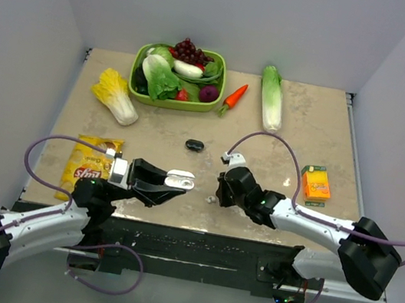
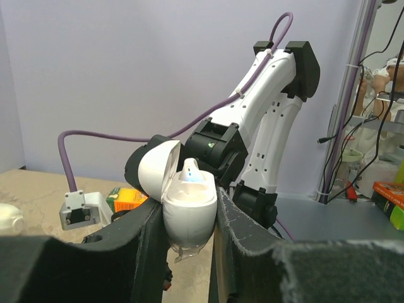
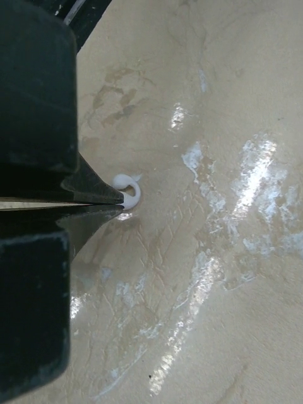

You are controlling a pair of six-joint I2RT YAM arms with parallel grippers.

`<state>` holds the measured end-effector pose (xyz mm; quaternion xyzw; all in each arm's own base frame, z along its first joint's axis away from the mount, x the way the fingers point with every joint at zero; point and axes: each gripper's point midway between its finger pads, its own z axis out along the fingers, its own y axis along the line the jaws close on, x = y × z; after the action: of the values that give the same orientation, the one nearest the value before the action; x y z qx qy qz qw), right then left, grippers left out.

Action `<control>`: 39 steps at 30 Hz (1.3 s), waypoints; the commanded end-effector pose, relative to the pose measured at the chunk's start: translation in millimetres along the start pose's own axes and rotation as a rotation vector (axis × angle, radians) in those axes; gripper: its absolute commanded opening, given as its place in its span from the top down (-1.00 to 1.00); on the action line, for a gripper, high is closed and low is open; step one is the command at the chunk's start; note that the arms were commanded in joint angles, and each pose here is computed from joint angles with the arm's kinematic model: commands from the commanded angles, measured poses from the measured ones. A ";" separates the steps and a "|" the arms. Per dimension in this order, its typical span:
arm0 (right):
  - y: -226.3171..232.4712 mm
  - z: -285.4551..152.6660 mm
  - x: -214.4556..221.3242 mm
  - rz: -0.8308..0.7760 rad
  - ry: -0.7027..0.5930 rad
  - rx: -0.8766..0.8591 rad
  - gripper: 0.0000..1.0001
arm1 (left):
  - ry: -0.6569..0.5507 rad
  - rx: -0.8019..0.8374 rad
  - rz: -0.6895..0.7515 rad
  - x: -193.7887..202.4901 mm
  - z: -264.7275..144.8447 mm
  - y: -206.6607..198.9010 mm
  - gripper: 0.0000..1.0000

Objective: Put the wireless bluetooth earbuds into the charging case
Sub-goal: Pick up the earbud from the center of the board.

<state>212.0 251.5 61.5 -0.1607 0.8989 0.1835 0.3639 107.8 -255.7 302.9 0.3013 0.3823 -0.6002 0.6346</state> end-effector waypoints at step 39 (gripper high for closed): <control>15.8 49.9 22.0 -0.043 0.077 0.065 1.00 | -0.152 0.054 0.118 -30.6 4.2 -14.9 1.00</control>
<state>205.7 289.9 17.1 -0.1874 0.9109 0.1683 0.3267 107.7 -263.9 293.4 0.3038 0.3944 -0.6003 0.6259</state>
